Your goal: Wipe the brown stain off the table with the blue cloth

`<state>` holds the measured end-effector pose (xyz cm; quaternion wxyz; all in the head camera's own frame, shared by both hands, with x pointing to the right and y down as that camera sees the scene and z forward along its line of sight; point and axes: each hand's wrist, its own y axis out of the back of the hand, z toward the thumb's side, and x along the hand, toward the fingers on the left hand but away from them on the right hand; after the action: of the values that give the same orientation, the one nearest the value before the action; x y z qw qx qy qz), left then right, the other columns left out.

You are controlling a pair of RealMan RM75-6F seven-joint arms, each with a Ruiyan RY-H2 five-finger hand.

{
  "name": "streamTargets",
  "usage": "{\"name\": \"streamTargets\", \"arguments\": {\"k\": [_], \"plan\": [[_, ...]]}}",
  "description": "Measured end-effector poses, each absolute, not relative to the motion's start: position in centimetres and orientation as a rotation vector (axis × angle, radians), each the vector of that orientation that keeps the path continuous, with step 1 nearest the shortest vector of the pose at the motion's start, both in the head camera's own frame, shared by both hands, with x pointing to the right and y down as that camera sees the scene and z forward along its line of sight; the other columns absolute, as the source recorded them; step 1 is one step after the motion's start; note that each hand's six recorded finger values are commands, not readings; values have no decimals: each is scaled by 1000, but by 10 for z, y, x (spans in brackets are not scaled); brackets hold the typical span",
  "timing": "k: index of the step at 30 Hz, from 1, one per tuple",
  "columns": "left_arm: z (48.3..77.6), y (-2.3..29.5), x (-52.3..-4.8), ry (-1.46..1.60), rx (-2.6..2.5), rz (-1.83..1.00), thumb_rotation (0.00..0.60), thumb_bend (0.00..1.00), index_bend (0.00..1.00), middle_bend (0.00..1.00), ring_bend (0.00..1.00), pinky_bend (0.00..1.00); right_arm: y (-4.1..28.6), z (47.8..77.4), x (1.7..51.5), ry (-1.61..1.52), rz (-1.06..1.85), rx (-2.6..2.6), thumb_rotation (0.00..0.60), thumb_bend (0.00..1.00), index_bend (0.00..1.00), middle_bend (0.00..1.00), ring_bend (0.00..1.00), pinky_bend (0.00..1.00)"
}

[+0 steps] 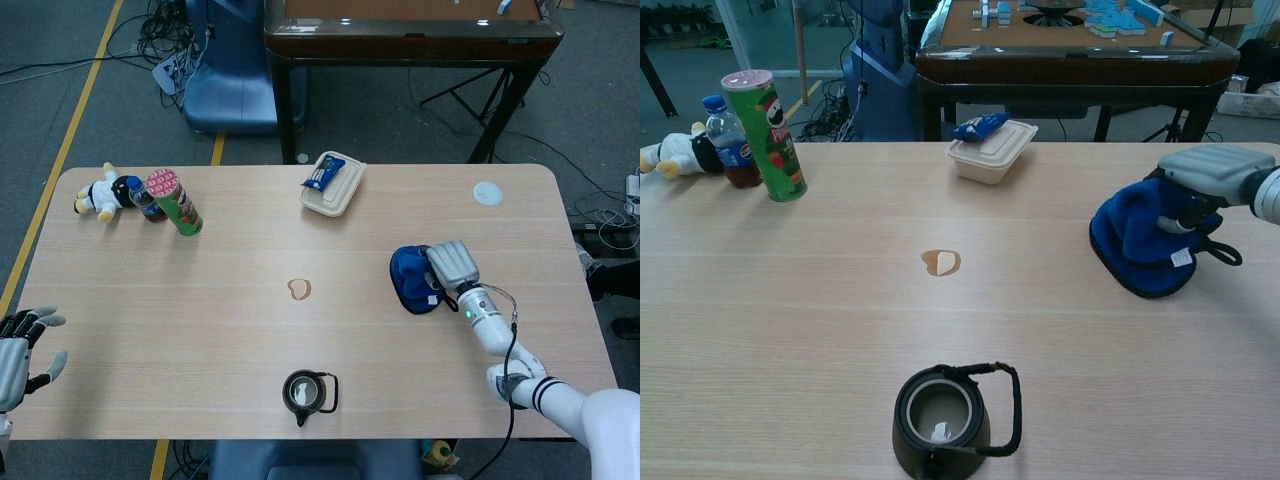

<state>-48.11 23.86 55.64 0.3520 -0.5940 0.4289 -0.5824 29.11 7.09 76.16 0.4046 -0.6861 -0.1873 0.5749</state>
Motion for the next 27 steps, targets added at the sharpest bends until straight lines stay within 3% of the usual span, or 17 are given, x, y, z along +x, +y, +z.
{"name": "streamTargets", "arguments": {"k": [12,27], "plan": [[552,238,-483,1110,-1526,-1505,600,293,341,235,188,167,35,717,208,-594,1182,-1813,600,697,666,633,599,775],[548,240,-488,1121,-1510,-1510,600,292,341,235,188,167,43,739,94,-498,1078,-1913,600,697,665,632,599,775]]}}
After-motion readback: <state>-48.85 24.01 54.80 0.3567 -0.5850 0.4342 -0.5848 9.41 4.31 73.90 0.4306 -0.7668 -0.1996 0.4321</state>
